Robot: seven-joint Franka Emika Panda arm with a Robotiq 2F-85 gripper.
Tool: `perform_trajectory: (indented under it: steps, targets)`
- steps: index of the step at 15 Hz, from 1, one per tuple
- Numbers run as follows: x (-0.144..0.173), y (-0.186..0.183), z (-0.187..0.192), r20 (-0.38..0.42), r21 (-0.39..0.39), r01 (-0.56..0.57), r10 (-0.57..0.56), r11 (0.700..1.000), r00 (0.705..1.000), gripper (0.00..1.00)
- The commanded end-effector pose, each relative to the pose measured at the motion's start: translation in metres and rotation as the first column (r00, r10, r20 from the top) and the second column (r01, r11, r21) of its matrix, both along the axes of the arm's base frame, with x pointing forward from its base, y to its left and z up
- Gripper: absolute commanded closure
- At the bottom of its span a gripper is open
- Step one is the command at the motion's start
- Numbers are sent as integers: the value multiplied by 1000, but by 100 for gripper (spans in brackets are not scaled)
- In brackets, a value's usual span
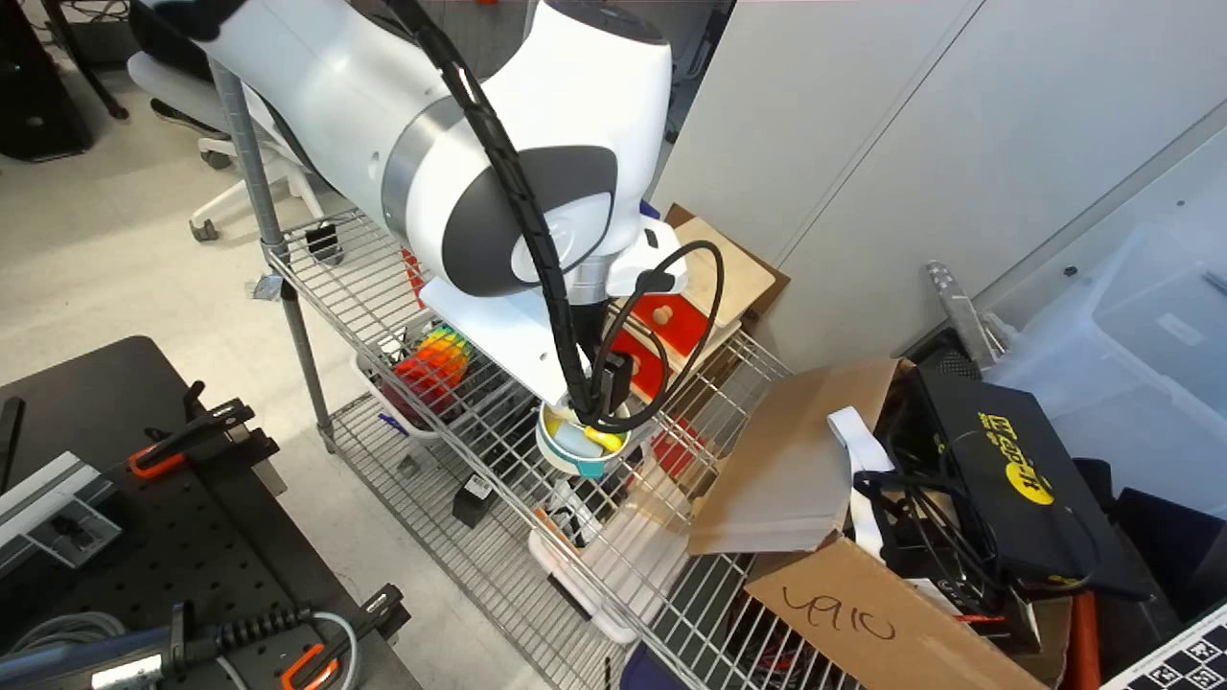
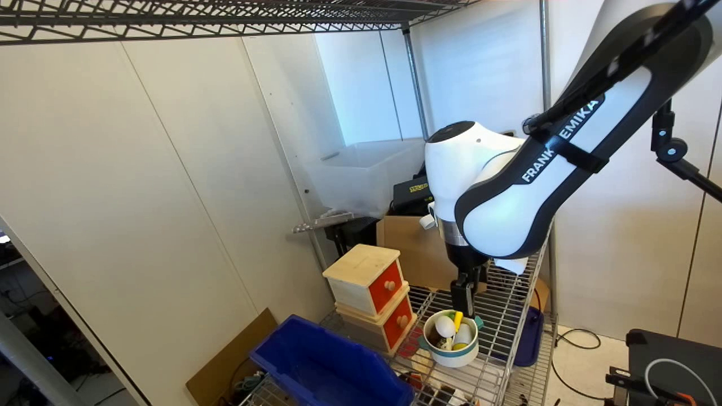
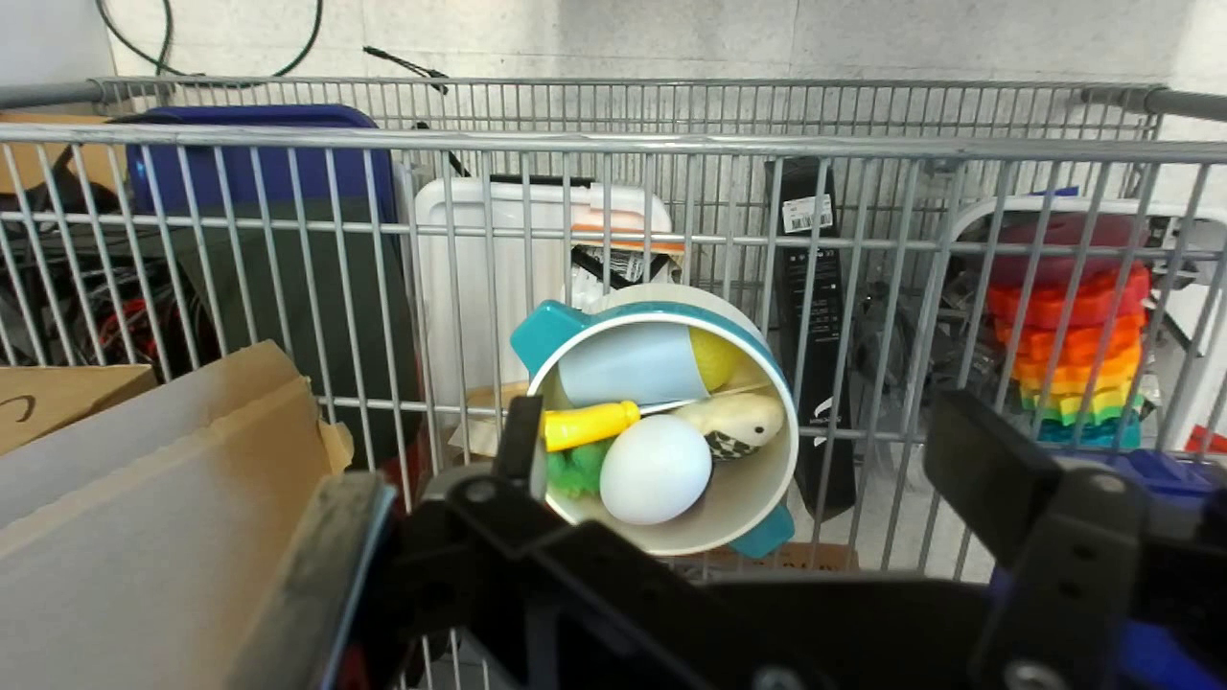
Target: Put the ball in the blue container
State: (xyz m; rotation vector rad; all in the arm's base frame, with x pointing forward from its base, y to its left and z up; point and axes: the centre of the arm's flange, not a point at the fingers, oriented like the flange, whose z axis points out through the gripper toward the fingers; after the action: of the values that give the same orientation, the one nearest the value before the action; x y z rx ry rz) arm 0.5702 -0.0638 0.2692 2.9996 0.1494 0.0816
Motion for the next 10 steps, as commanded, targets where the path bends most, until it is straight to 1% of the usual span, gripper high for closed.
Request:
perform_trajectory:
  steps: [1, 10]
  targets:
    - [0, 0, 0, 0, 0, 0, 0, 1000, 1000, 0]
    - [0, 0, 0, 0, 0, 0, 0, 1000, 1000, 0]
